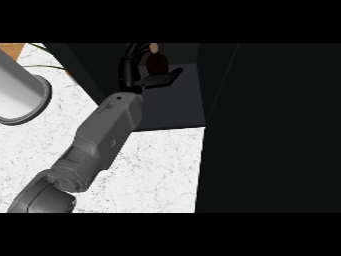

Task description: Pick up the wine, place it into the cabinet and close the cabinet

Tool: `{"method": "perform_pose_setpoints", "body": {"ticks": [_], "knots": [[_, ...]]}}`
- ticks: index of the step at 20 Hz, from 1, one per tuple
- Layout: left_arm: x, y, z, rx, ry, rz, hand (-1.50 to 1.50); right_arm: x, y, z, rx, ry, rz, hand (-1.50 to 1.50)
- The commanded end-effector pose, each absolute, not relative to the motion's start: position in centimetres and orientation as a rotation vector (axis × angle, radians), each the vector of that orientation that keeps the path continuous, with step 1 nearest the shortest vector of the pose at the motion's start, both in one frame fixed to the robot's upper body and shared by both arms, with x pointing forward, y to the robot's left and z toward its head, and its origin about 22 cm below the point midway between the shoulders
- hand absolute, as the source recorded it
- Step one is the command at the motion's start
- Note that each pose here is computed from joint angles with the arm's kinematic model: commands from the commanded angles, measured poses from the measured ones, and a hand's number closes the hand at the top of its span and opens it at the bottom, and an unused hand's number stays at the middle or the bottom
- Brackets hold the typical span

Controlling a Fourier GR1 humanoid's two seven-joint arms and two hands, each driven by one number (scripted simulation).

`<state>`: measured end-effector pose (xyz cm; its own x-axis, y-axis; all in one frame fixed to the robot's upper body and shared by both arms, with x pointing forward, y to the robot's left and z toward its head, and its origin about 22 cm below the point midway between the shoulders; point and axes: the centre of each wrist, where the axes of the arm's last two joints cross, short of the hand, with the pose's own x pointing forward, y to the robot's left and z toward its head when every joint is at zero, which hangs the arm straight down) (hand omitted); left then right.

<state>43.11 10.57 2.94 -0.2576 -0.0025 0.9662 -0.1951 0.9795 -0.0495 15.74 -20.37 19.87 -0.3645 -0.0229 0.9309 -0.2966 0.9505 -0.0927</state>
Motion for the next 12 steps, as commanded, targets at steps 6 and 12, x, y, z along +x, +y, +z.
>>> {"method": "perform_pose_setpoints", "body": {"ticks": [6, 12], "knots": [[42.9, 12.7, 1.7, 0.284, -1.807, 0.119, -1.5, 14.4, -20.5, 20.0, 0.273, -1.924, 0.283, -1.5], [41.6, 11.6, -0.2, 0.296, -1.786, 0.126, -1.5, 14.6, -20.6, 20.5, 0.264, -1.927, 0.296, -1.5]]}}
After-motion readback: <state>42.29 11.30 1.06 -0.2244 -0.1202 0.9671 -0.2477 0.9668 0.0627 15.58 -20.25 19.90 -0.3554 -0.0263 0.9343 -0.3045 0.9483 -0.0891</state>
